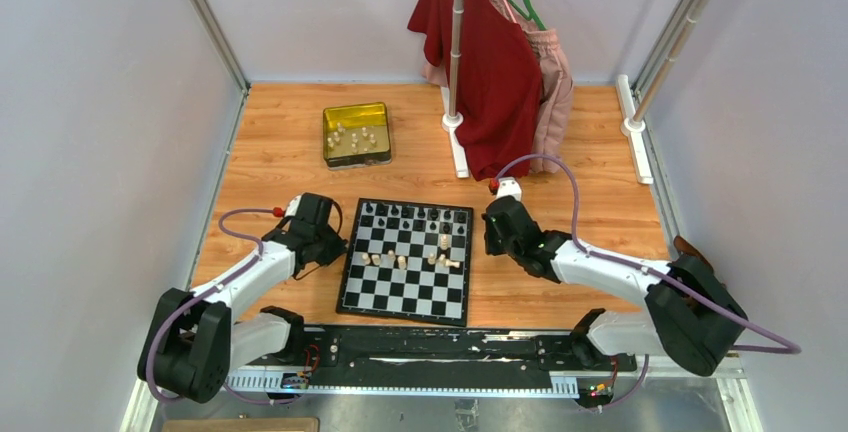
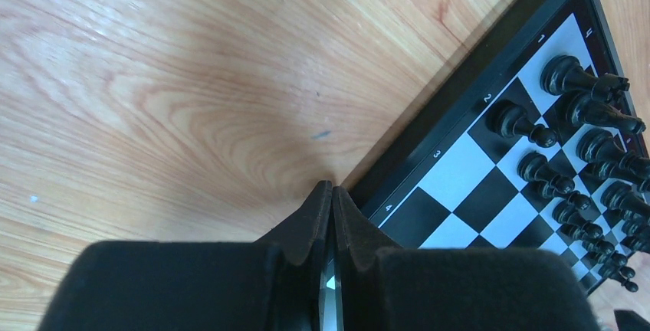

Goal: Set up the chess pieces on the board
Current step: Move the chessboard to the center of the board.

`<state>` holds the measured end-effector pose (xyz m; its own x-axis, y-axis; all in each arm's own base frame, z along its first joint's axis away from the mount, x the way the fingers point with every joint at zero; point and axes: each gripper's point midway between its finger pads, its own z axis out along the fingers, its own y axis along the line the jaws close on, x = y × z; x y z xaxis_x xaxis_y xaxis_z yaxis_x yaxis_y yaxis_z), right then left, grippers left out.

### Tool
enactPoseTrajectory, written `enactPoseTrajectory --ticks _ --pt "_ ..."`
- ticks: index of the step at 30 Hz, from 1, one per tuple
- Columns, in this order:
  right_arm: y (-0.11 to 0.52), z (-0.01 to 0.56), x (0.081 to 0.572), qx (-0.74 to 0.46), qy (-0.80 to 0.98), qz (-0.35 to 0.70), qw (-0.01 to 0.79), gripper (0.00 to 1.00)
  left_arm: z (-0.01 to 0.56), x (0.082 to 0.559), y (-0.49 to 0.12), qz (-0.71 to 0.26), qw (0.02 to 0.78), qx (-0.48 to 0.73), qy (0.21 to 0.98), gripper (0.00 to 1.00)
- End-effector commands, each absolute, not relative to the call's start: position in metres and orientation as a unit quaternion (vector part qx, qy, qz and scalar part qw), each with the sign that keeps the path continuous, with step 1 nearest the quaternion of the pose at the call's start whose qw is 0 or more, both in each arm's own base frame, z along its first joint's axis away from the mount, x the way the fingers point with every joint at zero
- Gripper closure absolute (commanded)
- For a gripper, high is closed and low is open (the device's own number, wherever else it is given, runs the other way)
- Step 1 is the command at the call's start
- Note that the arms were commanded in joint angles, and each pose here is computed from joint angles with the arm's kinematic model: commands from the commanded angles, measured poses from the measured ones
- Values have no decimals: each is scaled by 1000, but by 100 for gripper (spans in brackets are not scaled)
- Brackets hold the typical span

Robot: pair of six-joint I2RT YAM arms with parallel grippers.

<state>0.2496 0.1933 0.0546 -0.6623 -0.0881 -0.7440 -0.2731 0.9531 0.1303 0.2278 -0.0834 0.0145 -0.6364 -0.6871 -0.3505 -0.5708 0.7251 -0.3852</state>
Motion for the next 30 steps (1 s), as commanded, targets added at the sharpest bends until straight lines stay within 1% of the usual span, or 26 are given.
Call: enactPoseTrajectory --ticks 1,15,30 --pt "207 49 251 -90 900 139 403 100 -7 193 -89 -97 188 -347 914 90" --pt "214 28 258 -93 910 124 384 100 -10 201 -118 -115 182 -319 923 90" --pt "214 31 280 -96 911 86 392 100 -13 226 -148 -141 176 -296 928 90"
